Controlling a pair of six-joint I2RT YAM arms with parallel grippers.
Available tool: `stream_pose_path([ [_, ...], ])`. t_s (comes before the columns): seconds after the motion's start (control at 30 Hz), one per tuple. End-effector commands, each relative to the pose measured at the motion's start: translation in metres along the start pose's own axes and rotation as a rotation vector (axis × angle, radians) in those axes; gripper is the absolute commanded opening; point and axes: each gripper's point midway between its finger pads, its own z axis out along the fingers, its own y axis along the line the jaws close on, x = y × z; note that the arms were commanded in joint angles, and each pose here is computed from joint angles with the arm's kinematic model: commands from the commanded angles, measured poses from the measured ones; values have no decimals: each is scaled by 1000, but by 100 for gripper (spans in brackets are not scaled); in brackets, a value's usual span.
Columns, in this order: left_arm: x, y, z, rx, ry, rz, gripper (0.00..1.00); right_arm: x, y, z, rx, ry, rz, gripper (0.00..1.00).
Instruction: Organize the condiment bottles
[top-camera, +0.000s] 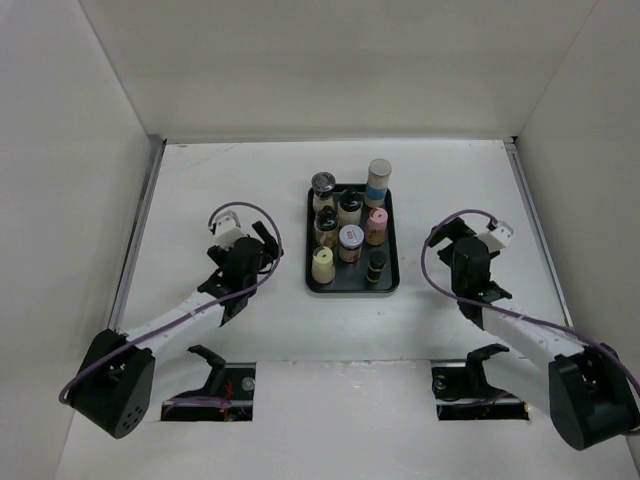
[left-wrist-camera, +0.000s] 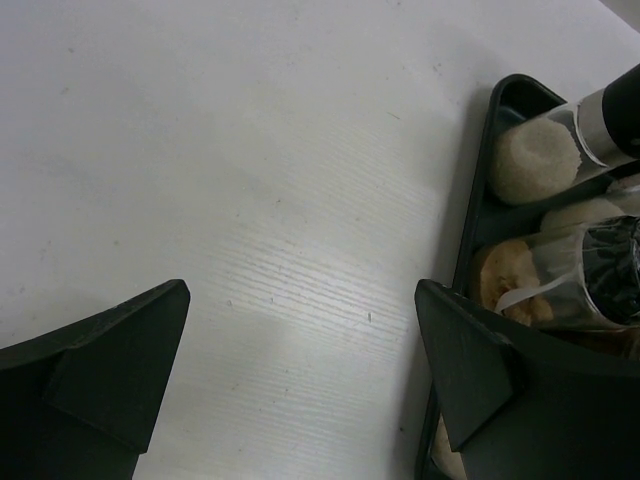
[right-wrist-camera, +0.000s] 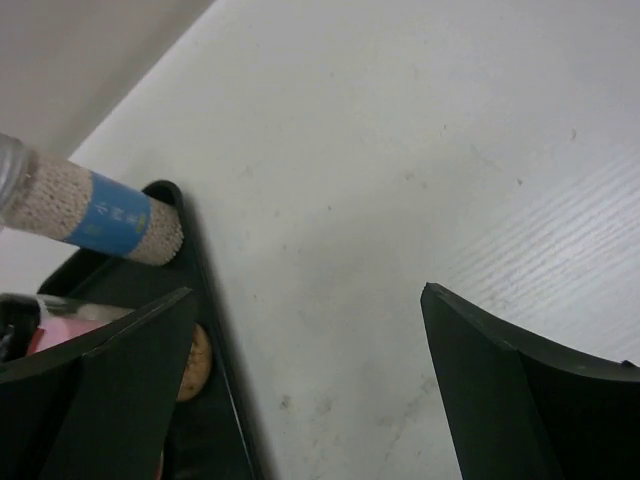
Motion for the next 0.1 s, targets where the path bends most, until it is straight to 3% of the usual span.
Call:
stream_pose_path([
  [0.0,-21,-15,5,-5,-19,-13,100,-1,27,3,-102,-33,93,100],
  [0.07,-23,-17,7,-27,-13,0,100,6,33,4,-123,-1,84,100],
])
